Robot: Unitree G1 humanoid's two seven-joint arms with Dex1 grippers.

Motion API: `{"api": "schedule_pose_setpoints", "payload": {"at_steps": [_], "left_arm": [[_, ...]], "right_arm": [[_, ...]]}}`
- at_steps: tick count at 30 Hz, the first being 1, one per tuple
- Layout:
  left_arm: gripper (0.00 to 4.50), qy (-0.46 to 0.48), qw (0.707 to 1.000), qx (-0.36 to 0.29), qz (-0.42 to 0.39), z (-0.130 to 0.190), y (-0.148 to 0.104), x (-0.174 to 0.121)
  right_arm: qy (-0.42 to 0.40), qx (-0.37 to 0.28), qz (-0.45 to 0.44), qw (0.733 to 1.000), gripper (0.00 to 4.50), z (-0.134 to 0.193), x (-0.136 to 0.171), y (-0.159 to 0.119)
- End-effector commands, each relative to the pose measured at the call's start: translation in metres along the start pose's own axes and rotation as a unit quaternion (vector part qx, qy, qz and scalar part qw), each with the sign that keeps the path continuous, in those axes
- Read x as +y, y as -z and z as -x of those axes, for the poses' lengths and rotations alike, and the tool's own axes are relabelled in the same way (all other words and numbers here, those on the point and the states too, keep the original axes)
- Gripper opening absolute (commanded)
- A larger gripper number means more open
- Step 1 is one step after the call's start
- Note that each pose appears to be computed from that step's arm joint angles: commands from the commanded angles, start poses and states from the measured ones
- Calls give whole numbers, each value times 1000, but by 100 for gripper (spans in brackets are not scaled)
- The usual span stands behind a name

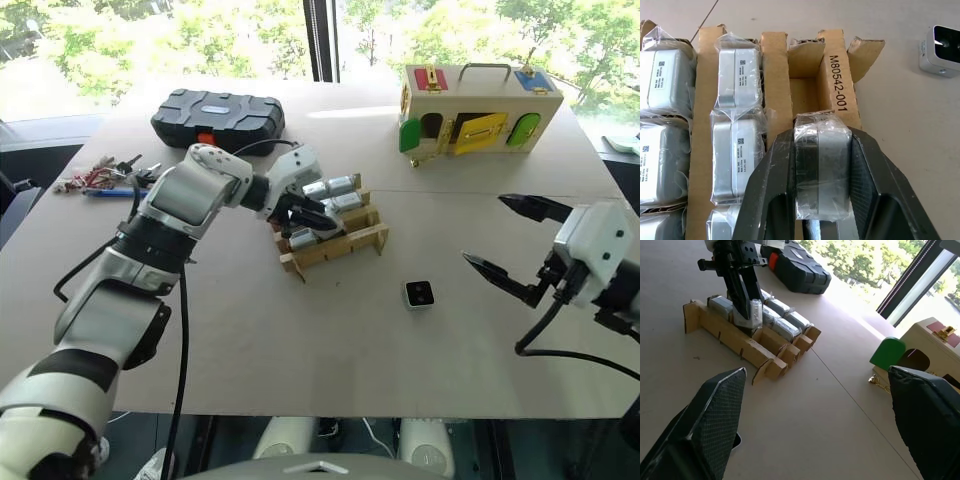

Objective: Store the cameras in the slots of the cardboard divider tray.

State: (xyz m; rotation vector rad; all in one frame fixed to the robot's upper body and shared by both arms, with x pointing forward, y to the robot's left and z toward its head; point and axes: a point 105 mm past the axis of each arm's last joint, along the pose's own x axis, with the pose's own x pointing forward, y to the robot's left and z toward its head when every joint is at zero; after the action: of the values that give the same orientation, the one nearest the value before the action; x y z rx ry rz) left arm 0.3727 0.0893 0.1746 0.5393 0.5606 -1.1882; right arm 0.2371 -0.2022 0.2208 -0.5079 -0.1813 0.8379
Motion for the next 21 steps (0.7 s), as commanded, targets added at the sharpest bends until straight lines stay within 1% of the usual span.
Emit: {"api": "schedule_pose_setpoints", "payload": {"at_steps": [1,3,8,14,21], "left_arm": [[82,-11,1000,0,4,7,-7,6],[82,-7,1000,-5,7,9,-11,5],[82,-6,1000,5,-2,10,-5,6],[82,-9,1000,20,-3,12,-4,6],[82,0,1000,20,-14,14,-9,6]], "right_arm": [[2,-14,23,1000,450,2,0,-11],[2,-13,23,1000,450,2,0,-10],[2,-13,24,1000,450,1,1,-9],[2,-11,25,1000,450,1,1,-8],[2,-11,27,1000,450,0,2,-7]]}}
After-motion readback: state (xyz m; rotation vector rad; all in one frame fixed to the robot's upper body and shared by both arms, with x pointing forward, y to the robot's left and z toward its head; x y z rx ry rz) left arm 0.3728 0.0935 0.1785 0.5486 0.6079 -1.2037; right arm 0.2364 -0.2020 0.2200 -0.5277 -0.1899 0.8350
